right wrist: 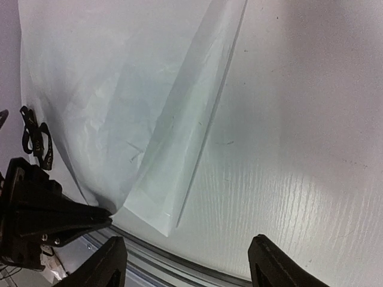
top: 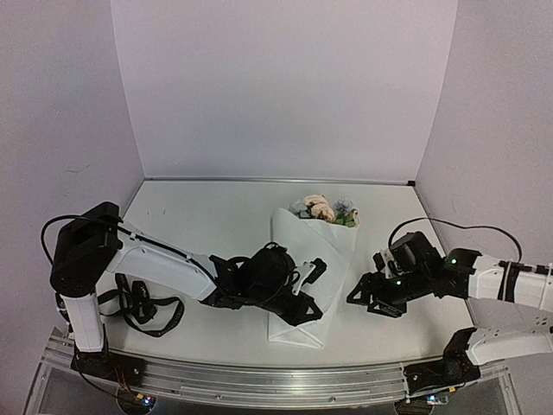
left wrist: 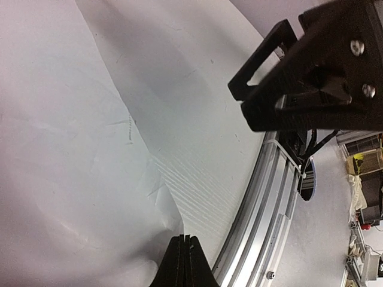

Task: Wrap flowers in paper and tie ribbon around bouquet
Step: Fold the 2/3-folded wrapping paper at the center of the board, then press the fold line of the folded bouquet.

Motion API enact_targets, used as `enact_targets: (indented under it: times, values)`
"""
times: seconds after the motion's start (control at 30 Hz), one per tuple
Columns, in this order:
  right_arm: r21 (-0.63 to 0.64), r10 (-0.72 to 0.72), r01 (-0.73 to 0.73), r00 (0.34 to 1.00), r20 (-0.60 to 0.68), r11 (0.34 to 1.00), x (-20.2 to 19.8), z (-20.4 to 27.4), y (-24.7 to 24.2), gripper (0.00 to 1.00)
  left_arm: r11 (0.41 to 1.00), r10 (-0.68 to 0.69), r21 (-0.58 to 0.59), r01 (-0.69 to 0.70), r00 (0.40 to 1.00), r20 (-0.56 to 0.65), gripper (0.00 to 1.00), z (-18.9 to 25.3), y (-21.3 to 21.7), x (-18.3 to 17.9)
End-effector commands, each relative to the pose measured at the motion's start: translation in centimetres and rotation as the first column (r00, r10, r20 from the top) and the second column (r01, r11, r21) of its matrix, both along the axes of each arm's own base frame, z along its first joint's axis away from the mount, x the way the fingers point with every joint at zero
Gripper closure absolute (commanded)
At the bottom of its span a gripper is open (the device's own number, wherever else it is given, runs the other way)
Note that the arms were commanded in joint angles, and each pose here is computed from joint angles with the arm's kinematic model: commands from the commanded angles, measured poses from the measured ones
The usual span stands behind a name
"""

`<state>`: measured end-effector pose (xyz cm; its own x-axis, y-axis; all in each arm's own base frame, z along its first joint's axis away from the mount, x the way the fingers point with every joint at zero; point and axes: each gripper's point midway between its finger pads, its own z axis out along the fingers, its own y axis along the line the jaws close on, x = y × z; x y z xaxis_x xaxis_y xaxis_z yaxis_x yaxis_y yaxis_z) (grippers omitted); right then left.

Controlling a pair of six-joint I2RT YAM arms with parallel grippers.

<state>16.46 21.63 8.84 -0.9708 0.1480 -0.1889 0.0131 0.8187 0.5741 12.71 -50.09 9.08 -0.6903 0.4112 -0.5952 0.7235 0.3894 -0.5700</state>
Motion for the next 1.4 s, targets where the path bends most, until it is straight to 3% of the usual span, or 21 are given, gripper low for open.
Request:
enact_targets:
  times: [0.0, 0.27, 0.5, 0.67, 0.93, 1.03, 1.17, 1.27, 1.37]
  values:
    - [0.07, -0.071, 0.07, 0.997, 0.003, 0.995, 3.3, 1.6, 2.0, 0.26, 0.997, -0.032, -0.069, 0.033, 0.999, 0.014, 1.0, 2.3, -1.7, 0.5]
    - [0.108, -0.162, 0.163, 0.987, -0.014, 0.981, 6.7, -0.1, 3.8, 0.22, 0.994, -0.044, -0.098, 0.044, 0.999, 0.002, 1.0, 2.7, -1.8, 0.5]
    - [0.136, -0.221, 0.218, 0.975, 0.005, 0.966, 8.6, -0.9, 4.3, 0.32, 0.99, -0.068, -0.126, 0.065, 0.997, -0.022, 1.0, 2.9, -2.1, 0.1]
    - [0.179, -0.267, 0.259, 0.964, 0.021, 0.949, 10.1, -1.4, 4.8, 0.47, 0.989, -0.076, -0.133, 0.072, 0.997, -0.027, 1.0, 3.0, -2.2, 0.0]
    - [0.164, -0.269, 0.26, 0.962, 0.037, 0.952, 10.5, -1.9, 4.4, 0.87, 0.989, -0.082, -0.126, 0.077, 0.996, -0.038, 1.0, 2.6, -2.1, 0.0]
    - [0.151, -0.259, 0.249, 0.965, 0.05, 0.957, 10.6, -2.1, 4.0, 0.98, 0.988, -0.096, -0.129, 0.09, 0.995, -0.04, 0.88, 3.0, -2.1, -0.2]
    - [0.136, -0.224, 0.216, 0.973, 0.05, 0.967, 10.6, -2.4, 4.1, 1.0, 0.987, -0.079, -0.144, 0.076, 0.997, -0.014, 0.65, 4.7, -1.3, 0.0]
    - [0.099, -0.179, 0.173, 0.982, 0.065, 0.98, 10.3, -2.6, 3.8, 1.0, 0.988, -0.05, -0.148, 0.05, 0.999, 0.006, 0.62, 5.8, 0.1, 0.4]
    - [0.047, -0.12, 0.117, 0.99, 0.074, 0.992, 9.8, -2.5, 3.5, 1.0, 0.995, -0.003, -0.096, 0.004, 1.0, 0.011, 0.67, 4.7, 2.0, 1.2]
